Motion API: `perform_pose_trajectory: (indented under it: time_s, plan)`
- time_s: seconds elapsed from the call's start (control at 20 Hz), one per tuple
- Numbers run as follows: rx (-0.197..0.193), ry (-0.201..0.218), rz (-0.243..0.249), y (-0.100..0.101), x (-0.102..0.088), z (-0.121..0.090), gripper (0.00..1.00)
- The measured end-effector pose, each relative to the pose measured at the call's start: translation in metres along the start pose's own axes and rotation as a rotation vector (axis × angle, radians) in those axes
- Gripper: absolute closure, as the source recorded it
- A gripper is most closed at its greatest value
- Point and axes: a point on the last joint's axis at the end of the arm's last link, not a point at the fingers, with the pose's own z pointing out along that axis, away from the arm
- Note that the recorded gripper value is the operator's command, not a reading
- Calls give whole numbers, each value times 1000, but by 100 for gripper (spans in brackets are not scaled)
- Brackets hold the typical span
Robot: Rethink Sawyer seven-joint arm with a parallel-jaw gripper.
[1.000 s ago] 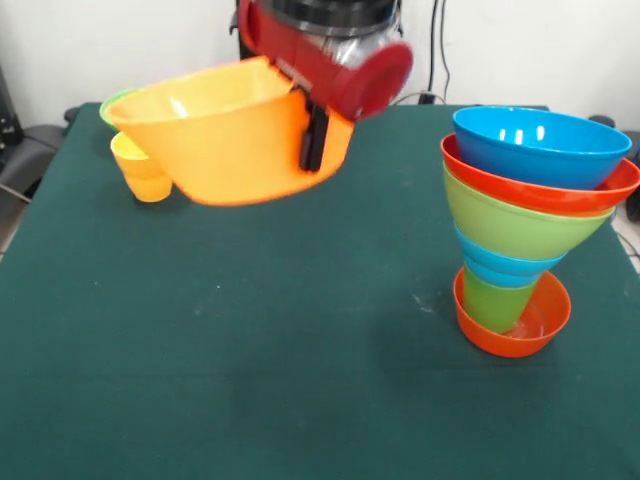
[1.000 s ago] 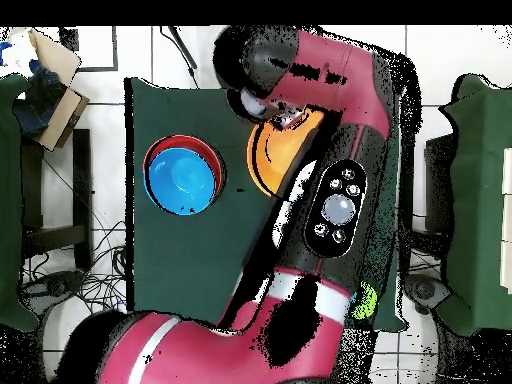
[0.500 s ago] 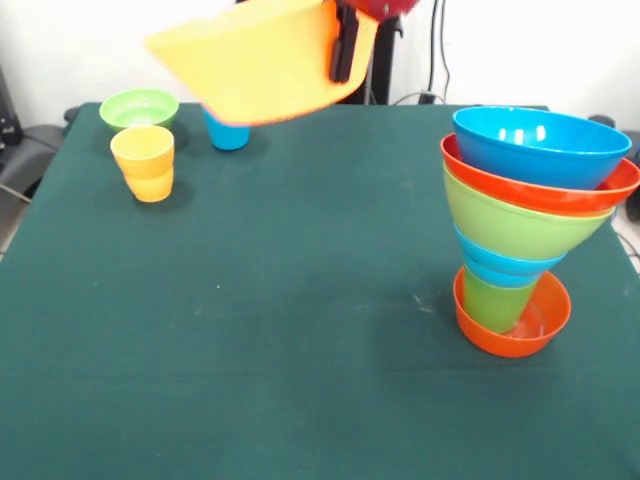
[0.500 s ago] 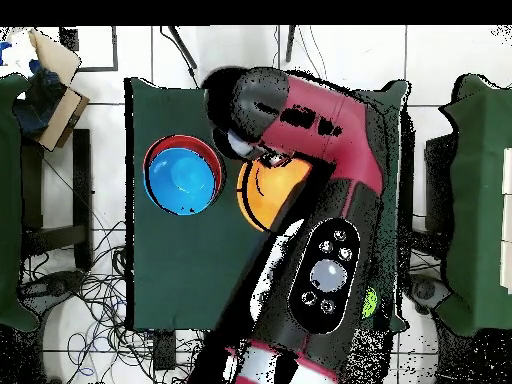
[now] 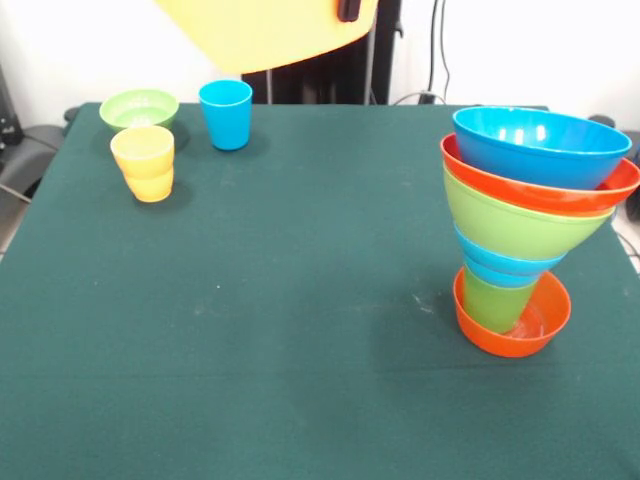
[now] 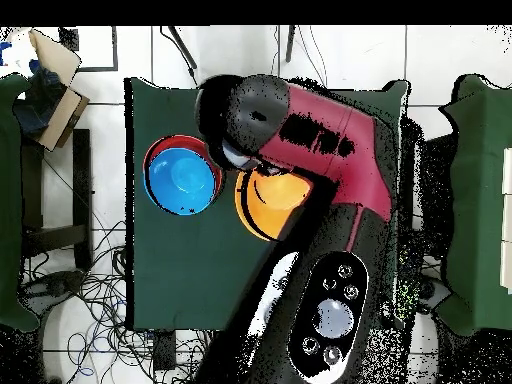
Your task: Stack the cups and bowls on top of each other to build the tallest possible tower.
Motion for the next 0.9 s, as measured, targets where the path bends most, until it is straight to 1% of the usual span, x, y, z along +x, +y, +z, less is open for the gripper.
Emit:
perform_pose_trajectory:
  time_s: [0.1, 0.35, 0.45, 0.6, 0.9]
  plan:
    - [0, -1, -5, 2, 3, 0, 100]
    - [4, -4, -36, 14, 21, 0, 100]
    - [8, -4, -59, 24, 33, 3, 100]
    - [16, -2, -83, 34, 47, 9, 100]
    - [28, -5, -125, 54, 68, 20, 100]
